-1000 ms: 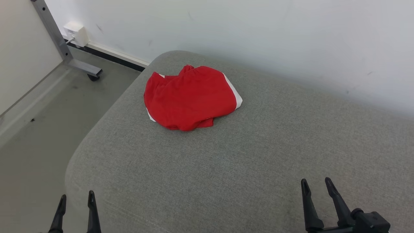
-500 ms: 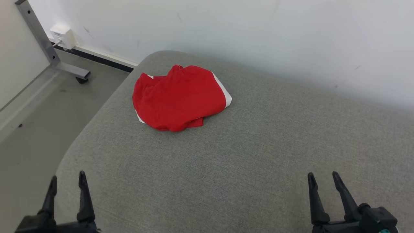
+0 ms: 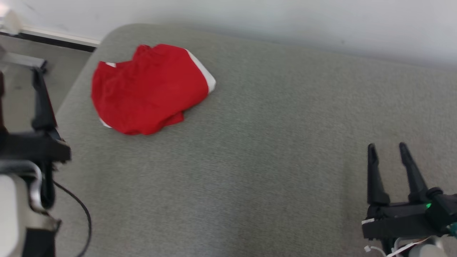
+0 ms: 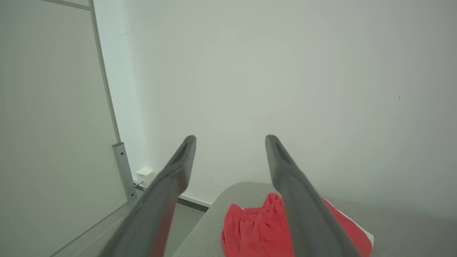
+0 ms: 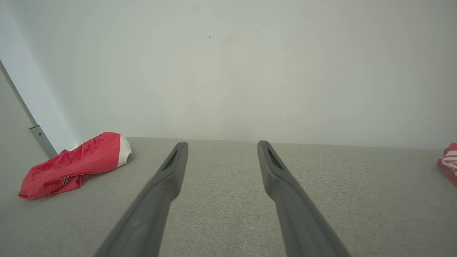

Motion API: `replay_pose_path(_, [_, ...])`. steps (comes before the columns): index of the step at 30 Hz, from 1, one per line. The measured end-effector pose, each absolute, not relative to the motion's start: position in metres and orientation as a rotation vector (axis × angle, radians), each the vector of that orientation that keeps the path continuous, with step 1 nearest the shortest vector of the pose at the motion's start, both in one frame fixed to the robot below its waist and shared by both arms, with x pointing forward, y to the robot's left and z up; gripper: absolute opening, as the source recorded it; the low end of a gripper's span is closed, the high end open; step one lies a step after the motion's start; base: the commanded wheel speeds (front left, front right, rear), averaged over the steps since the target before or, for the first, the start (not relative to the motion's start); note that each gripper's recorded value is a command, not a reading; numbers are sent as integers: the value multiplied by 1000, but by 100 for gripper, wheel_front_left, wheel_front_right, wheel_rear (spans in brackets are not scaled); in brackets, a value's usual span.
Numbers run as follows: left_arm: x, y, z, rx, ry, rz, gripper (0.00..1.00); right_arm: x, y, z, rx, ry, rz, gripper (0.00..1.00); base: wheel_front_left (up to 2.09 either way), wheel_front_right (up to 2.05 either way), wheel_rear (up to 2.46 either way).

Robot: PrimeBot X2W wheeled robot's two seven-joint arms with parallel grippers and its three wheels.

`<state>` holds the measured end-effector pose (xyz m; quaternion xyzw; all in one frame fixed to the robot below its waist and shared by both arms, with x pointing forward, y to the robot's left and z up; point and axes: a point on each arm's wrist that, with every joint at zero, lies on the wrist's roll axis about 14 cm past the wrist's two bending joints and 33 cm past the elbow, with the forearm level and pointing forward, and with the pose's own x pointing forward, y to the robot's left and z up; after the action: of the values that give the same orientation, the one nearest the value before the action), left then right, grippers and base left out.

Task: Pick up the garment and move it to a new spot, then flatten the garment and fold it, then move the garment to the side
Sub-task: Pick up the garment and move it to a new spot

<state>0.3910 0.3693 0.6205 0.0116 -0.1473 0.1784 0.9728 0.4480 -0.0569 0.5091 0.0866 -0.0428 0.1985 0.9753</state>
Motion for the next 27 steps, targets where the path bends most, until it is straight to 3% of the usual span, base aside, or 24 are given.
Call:
replay_pose_path(8, [488, 357, 636, 60, -255, 261, 100, 465, -134, 499, 135, -101, 191, 100, 0, 0, 0])
replay_pose_path(15, [555, 343, 578, 20, -46, 205, 100, 462, -180, 479, 103, -63, 65, 100, 0, 0, 0])
replay_pose_path(20, [580, 331, 519, -13, 122, 184, 100, 457, -203, 468, 76, -36, 1, 100, 0, 0, 0])
replay_pose_path(27, [578, 326, 431, -66, 429, 190, 100, 454, -226, 469, 35, -38, -58, 100, 0, 0, 0])
